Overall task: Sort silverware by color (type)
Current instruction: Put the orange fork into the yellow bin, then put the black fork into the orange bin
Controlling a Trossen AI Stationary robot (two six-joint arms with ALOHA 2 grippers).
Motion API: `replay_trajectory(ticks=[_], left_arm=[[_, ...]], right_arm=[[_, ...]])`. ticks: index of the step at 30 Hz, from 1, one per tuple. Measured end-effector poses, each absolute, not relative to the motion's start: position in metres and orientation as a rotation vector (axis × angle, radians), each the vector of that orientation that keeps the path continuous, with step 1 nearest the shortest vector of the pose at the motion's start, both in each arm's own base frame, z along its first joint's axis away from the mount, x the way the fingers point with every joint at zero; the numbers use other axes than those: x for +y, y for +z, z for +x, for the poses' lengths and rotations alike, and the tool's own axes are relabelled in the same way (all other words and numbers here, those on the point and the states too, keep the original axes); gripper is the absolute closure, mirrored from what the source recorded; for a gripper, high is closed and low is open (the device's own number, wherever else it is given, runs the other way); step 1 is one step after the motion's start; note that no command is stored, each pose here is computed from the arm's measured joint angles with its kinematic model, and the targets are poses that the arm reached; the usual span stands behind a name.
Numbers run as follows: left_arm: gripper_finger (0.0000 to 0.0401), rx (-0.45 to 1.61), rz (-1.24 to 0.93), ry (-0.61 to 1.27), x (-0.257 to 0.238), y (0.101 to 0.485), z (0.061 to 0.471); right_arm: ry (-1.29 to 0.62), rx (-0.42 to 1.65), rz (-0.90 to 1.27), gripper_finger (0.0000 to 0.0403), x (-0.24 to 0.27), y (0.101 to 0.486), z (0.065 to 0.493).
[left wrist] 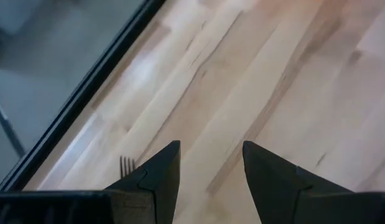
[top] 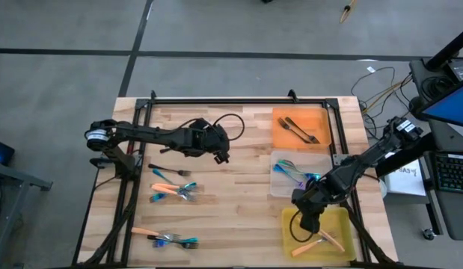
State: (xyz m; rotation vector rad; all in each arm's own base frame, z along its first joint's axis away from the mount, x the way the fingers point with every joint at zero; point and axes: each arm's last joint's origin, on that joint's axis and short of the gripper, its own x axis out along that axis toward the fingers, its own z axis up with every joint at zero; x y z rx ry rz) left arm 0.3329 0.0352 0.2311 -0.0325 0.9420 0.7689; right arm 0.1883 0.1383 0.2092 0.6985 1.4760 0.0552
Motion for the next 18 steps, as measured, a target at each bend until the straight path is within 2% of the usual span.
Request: replay_trajectory(ticks=[8, 18], left_arm=[[0.0246, 1.09, 0.01, 0.781, 0.034, 0.226, 0.32], [0.0246, 1.28, 0.074, 0.806, 0.037, 0.222, 0.301]], right_arm=[[0.063, 1.454, 0.731, 0.0382, 0.136, 0.216, 0.186], [0.043, 1.412, 0.775, 0.0293, 0.125, 0.221, 0.19]])
